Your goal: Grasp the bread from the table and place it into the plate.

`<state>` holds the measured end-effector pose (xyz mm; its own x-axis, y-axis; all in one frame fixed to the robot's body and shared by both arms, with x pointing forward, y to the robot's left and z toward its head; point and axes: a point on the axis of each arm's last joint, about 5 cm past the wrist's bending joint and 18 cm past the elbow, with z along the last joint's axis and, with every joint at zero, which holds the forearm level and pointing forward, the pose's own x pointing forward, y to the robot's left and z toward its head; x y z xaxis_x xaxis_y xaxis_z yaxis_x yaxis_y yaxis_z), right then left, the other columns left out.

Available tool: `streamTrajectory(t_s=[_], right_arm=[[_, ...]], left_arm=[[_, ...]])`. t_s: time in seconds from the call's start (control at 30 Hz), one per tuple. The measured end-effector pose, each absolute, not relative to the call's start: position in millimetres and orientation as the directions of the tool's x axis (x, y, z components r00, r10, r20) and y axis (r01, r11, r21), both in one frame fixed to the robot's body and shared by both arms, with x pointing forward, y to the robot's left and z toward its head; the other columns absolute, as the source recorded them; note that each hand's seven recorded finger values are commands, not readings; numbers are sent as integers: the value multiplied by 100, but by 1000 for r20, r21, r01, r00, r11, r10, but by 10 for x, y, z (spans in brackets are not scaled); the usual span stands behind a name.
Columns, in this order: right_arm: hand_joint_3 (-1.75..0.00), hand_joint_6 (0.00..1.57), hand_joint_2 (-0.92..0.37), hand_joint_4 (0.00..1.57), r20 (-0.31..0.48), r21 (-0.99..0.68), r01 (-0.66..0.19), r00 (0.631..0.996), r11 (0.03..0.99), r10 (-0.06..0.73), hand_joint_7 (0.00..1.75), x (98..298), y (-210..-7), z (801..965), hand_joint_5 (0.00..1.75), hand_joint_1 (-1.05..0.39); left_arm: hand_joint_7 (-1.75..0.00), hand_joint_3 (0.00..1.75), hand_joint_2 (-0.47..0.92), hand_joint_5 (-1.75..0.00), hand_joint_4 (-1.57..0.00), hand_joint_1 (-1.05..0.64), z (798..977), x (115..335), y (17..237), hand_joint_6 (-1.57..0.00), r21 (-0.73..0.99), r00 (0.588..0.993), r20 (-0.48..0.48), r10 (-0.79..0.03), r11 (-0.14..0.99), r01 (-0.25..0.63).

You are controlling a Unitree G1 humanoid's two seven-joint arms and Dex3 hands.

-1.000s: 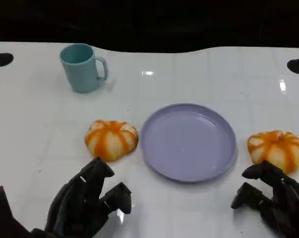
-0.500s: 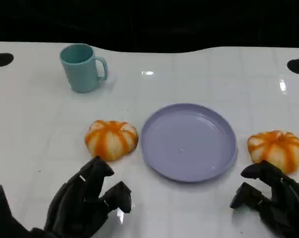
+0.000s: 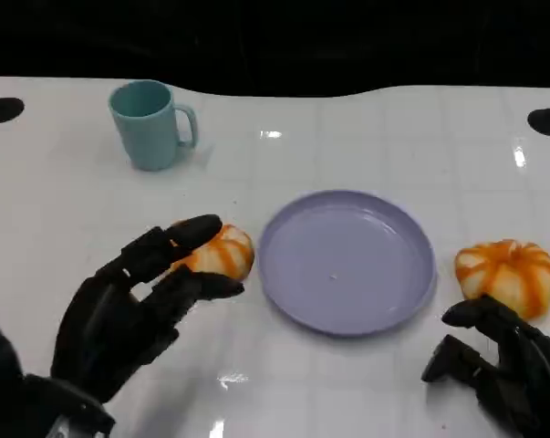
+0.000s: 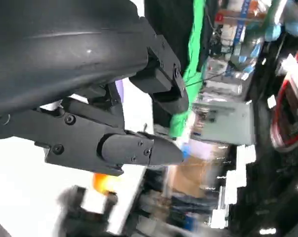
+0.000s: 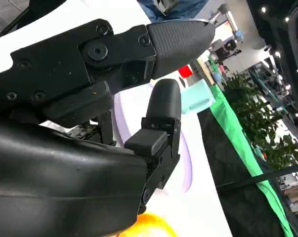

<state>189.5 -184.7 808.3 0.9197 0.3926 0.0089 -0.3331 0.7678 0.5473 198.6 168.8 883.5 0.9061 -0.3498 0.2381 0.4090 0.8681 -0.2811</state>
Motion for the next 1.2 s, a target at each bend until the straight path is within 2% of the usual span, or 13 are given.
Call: streamTrajectory(t_s=[0.1, 0.3, 0.33, 0.4, 0.5, 0.6, 0.67, 0.73, 0.83, 0.93, 1.03, 1.13, 1.2], right_arm=[[-21, 61, -92, 68, 8, 547, -332, 920, 768, 392, 115, 1895, -1846, 8084, 147, -51], [-21, 62, -92, 68, 9, 548, -332, 920, 768, 392, 115, 1895, -1845, 8084, 146, -51], [-21, 62, -92, 68, 9, 548, -332, 920, 768, 392, 115, 1895, -1845, 8084, 146, -51], [-22, 61, -92, 68, 9, 547, -333, 920, 768, 392, 115, 1896, -1841, 8084, 147, -50], [-22, 62, -92, 68, 12, 550, -336, 918, 765, 396, 115, 1898, -1823, 8083, 148, -51], [-21, 62, -92, 68, 14, 552, -337, 918, 763, 396, 115, 1900, -1813, 8083, 149, -52], [-21, 63, -92, 68, 16, 550, -338, 919, 764, 395, 116, 1901, -1812, 8084, 149, -52], [-20, 62, -92, 68, 18, 546, -336, 921, 767, 390, 116, 1901, -1814, 8084, 148, -52], [-18, 62, -92, 68, 18, 548, -334, 922, 767, 388, 116, 1901, -1808, 8084, 147, -52], [-21, 61, -92, 67, 20, 549, -334, 922, 766, 387, 117, 1901, -1804, 8084, 149, -51], [-21, 60, -92, 66, 20, 547, -334, 922, 768, 387, 117, 1899, -1805, 8084, 149, -51], [-21, 61, -92, 67, 20, 547, -334, 922, 768, 387, 118, 1898, -1805, 8083, 150, -52], [-22, 61, -92, 67, 16, 542, -330, 924, 773, 382, 118, 1891, -1818, 8083, 150, -52]], left_arm=[[-8, 18, 92, -83, -29, -54, 8903, 2033, 1701, -46, -228, 895, 280, -347, 882, 413], [-7, 18, 92, -82, -30, -54, 8889, 2034, 1679, -46, -228, 895, 276, -352, 880, 416], [-4, 16, 91, -71, -26, -55, 8887, 2034, 1678, -43, -229, 895, 275, -352, 880, 416], [-1, 7, 89, -54, -15, -51, 8915, 2044, 1693, -38, -122, 902, 256, -347, 914, 386], [0, 3, 89, -45, -9, -51, 9042, 2130, 1737, -37, 189, 917, 195, -349, 930, 314], [0, 1, 87, -38, -4, -51, 9202, 2221, 1773, -34, 500, 915, 164, -368, 831, 245], [0, 0, 84, -35, -2, -50, 9357, 2295, 1786, -30, 716, 898, 145, -415, 671, 194], [0, 0, 80, -30, 0, -43, 9525, 2364, 1794, -25, 847, 869, 146, -472, 514, 136], [0, 0, 76, -24, 0, -38, 9650, 2436, 1758, -21, 885, 854, 159, -496, 455, 99], [-1, 0, 75, -11, 0, -36, 9636, 2448, 1708, -14, 897, 857, 128, -499, 427, 114], [-1, 0, 75, -8, 0, -36, 9634, 2469, 1670, -13, 924, 869, 79, -489, 363, 120], [-1, 1, 77, -8, -1, -38, 9640, 2472, 1667, -13, 931, 874, 66, -481, 345, 120], [-1, 1, 78, -9, -2, -39, 9675, 2521, 1594, -13, 953, 875, -3, -484, 264, 150]])
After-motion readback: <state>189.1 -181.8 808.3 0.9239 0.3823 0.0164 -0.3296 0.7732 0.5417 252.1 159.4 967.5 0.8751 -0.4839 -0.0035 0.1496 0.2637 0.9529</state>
